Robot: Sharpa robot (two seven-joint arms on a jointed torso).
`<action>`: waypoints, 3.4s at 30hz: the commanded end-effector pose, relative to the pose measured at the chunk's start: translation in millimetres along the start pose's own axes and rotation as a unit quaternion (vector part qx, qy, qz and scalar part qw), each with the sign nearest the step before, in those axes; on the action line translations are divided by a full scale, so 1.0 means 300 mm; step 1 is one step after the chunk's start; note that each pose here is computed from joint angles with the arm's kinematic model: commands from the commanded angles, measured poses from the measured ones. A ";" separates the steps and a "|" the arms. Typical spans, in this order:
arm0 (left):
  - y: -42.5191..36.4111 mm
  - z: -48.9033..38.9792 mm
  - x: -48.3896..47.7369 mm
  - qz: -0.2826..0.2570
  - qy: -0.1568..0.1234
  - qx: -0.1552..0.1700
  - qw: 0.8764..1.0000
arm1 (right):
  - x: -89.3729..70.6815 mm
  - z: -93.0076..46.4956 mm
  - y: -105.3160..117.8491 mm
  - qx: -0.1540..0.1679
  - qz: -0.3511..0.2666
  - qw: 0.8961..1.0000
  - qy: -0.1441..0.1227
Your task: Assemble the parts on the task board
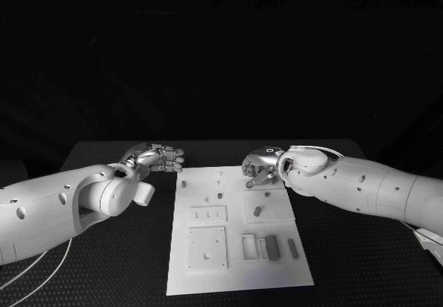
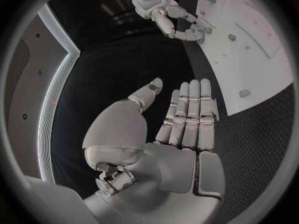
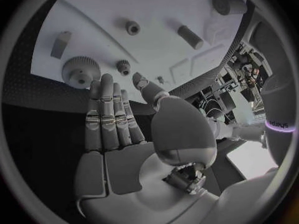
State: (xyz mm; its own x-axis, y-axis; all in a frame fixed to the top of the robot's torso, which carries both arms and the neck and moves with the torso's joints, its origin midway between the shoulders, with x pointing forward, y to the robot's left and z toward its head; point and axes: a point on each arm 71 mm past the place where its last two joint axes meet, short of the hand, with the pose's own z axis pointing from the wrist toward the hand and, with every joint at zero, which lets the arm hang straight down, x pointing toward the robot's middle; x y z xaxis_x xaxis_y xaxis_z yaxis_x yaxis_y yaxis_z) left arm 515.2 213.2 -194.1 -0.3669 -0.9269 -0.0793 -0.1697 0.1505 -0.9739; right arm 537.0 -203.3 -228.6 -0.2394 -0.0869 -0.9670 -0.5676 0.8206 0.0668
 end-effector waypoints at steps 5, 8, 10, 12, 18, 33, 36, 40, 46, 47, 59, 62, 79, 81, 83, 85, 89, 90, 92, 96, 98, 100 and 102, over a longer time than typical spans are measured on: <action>-0.010 -0.001 0.015 -0.001 0.014 0.009 1.000 | 0.025 0.000 0.002 0.000 -0.032 0.999 0.017; -0.010 -0.001 0.014 -0.001 0.014 0.008 1.000 | 0.033 -0.002 0.001 0.002 -0.037 0.999 0.021; -0.009 0.000 0.013 -0.001 0.014 0.008 1.000 | 0.036 -0.002 0.000 0.002 -0.040 0.999 0.022; -0.009 0.000 0.012 0.000 0.014 0.008 1.000 | 0.039 -0.003 -0.002 0.003 -0.042 0.999 0.025; -0.009 -0.001 0.010 0.000 0.013 0.008 1.000 | 0.055 -0.001 0.002 0.001 -0.044 0.999 0.029; -0.009 -0.003 0.013 -0.001 0.016 0.008 1.000 | 0.078 0.004 0.005 0.002 -0.062 0.997 0.038; -0.009 -0.004 0.013 -0.001 0.017 0.007 1.000 | 0.081 0.004 0.011 0.000 -0.069 0.997 0.040; -0.010 -0.004 0.011 -0.001 0.017 0.007 1.000 | 0.080 0.003 0.014 -0.001 -0.077 0.996 0.036; -0.011 -0.004 0.012 -0.001 0.018 0.007 1.000 | 0.063 0.002 0.025 0.001 -0.082 0.997 0.001; -0.011 -0.004 0.012 -0.001 0.018 0.007 1.000 | 0.060 0.002 0.027 0.002 -0.082 0.997 -0.003; -0.013 -0.003 0.010 -0.001 0.016 0.008 1.000 | -0.022 0.010 0.087 0.012 -0.112 0.992 -0.066; -0.014 -0.003 0.012 -0.001 0.016 0.008 1.000 | -0.045 0.019 0.109 0.010 -0.124 0.989 -0.081; -0.021 0.008 0.022 0.000 0.019 0.010 1.000 | -0.095 0.107 0.219 -0.005 -0.138 0.983 -0.120; -0.022 0.009 0.023 0.000 0.019 0.011 1.000 | -0.097 0.119 0.227 -0.006 -0.139 0.983 -0.122; -0.022 0.011 0.025 0.000 0.020 0.011 1.000 | -0.098 0.127 0.230 -0.004 -0.140 0.982 -0.123; -0.023 0.013 0.028 0.000 0.020 0.011 1.000 | -0.099 0.135 0.233 -0.003 -0.142 0.982 -0.125; -0.029 0.013 0.028 0.001 0.020 0.012 1.000 | -0.100 0.145 0.234 -0.002 -0.143 0.982 -0.125; -0.031 0.013 0.028 0.001 0.020 0.012 1.000 | -0.100 0.149 0.237 -0.002 -0.143 0.982 -0.126; -0.036 0.014 0.027 0.002 0.020 0.014 1.000 | -0.101 0.156 0.243 -0.002 -0.144 0.981 -0.127; -0.044 0.015 0.029 0.003 0.021 0.016 1.000 | -0.103 0.169 0.253 -0.004 -0.146 0.981 -0.127; -0.048 0.015 0.030 0.003 0.021 0.017 1.000 | -0.103 0.173 0.254 -0.004 -0.146 0.981 -0.127; -0.052 0.015 0.032 0.003 0.022 0.018 1.000 | -0.104 0.178 0.255 -0.004 -0.147 0.981 -0.127; -0.056 0.015 0.033 0.003 0.023 0.019 1.000 | -0.103 0.181 0.255 -0.003 -0.147 0.981 -0.126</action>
State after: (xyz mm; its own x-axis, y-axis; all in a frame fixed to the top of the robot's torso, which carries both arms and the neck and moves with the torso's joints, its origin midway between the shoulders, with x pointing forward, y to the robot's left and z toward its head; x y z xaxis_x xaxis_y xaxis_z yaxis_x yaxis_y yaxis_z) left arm 519.0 203.6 -182.1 -0.3915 -0.9168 -0.0795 -0.1462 0.1473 -0.9782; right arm 543.5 -107.7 -207.1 0.1232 -0.1669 -0.9782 -0.5878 0.7820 -0.2074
